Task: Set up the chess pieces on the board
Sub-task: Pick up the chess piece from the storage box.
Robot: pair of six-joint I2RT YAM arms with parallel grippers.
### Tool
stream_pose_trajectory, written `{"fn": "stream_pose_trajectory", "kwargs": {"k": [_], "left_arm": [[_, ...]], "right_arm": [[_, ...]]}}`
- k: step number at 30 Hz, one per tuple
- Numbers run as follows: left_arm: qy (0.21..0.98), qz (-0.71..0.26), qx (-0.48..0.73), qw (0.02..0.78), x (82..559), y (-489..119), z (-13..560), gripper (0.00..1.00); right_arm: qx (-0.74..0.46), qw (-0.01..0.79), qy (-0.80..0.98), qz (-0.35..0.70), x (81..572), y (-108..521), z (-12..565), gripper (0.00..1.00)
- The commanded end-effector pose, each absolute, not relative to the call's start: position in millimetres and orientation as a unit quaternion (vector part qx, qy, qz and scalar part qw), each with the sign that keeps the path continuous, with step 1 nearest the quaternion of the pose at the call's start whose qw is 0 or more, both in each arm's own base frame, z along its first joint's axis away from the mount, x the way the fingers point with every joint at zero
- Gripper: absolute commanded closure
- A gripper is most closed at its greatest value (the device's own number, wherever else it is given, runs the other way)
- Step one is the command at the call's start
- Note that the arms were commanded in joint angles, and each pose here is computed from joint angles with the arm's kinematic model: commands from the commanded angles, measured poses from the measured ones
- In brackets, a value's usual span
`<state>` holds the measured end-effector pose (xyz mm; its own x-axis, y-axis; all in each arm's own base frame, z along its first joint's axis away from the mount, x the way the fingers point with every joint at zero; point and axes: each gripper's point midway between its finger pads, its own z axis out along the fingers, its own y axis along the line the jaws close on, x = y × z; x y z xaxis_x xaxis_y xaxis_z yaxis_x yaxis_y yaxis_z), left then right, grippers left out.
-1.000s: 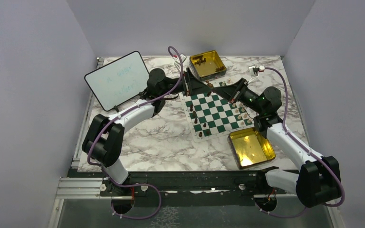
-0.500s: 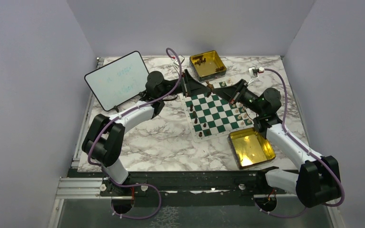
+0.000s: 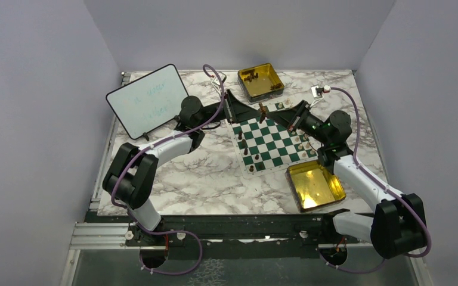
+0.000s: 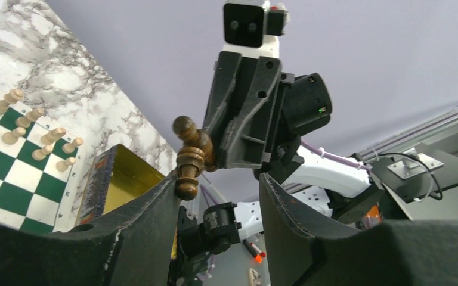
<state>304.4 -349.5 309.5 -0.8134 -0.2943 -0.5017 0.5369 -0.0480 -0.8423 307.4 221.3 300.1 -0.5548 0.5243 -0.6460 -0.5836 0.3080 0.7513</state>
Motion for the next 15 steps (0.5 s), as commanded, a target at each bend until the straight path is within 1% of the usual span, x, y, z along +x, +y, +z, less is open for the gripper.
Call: {"fn": "stream_pose_trajectory", "kwargs": {"k": [1, 7, 15], "left_arm": [[0.588, -0.743, 0.092, 0.306, 305.3, -344.0, 325.4, 0.50], [0.583, -0.750, 0.083, 0.301, 309.2, -342.2, 321.1, 0.54], [0.594, -0.745, 0.066, 0.297, 317.1, -339.2, 307.3, 0.60]], "right_arm": [[-0.020, 0.476, 0.662, 0.579, 313.2, 219.4, 292.2, 0.99], [-0.021, 0.473, 0.666, 0.576, 315.4, 220.2, 286.9, 0.99], [-0.022, 0.470, 0.669, 0.575, 316.2, 220.9, 282.0, 0.99]]}}
